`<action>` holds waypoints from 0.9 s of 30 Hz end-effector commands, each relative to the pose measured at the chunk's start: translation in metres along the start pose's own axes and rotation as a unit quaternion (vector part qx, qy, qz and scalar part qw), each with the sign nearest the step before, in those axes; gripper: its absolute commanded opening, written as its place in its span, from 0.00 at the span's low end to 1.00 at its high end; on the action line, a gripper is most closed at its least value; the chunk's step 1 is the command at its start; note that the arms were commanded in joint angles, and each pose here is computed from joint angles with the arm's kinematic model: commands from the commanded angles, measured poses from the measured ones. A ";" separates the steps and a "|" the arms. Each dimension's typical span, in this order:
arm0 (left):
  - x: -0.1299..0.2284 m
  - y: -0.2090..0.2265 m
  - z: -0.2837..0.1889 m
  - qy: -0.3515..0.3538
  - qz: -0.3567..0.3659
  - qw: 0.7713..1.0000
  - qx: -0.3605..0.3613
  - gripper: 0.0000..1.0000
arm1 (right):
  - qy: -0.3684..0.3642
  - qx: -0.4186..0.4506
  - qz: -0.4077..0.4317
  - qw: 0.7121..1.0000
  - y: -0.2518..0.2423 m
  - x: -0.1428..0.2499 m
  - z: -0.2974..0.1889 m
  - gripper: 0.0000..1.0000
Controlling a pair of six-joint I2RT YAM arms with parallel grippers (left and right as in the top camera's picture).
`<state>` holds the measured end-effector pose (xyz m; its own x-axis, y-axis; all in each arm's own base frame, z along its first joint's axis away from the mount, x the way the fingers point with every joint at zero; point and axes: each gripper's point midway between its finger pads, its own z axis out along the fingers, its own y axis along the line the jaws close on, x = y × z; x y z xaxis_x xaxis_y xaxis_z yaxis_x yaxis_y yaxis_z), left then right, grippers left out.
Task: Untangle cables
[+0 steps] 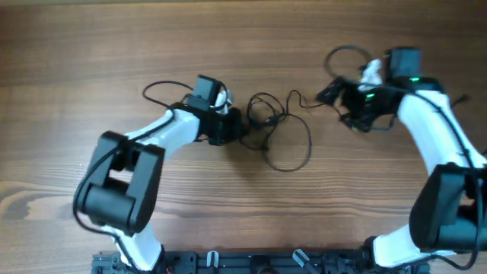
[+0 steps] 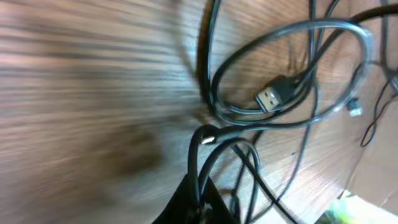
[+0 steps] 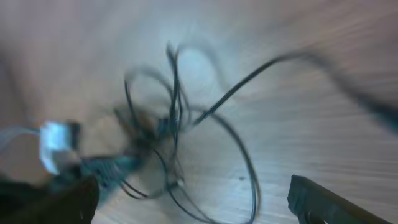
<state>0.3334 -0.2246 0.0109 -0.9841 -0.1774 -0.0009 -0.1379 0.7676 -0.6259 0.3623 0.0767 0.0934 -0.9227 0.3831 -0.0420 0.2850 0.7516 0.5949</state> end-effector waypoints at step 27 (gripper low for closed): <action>-0.003 0.144 -0.256 -0.277 -0.468 0.829 -0.131 1.00 | -0.030 0.021 -0.196 0.980 0.051 0.065 0.046 0.71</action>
<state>0.2845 0.0479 0.1305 -0.4008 -0.9095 -0.1102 -0.8345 0.4121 -0.3658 0.3318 0.1550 0.0875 -0.9422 0.1672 -0.2902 0.0024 0.8699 0.4933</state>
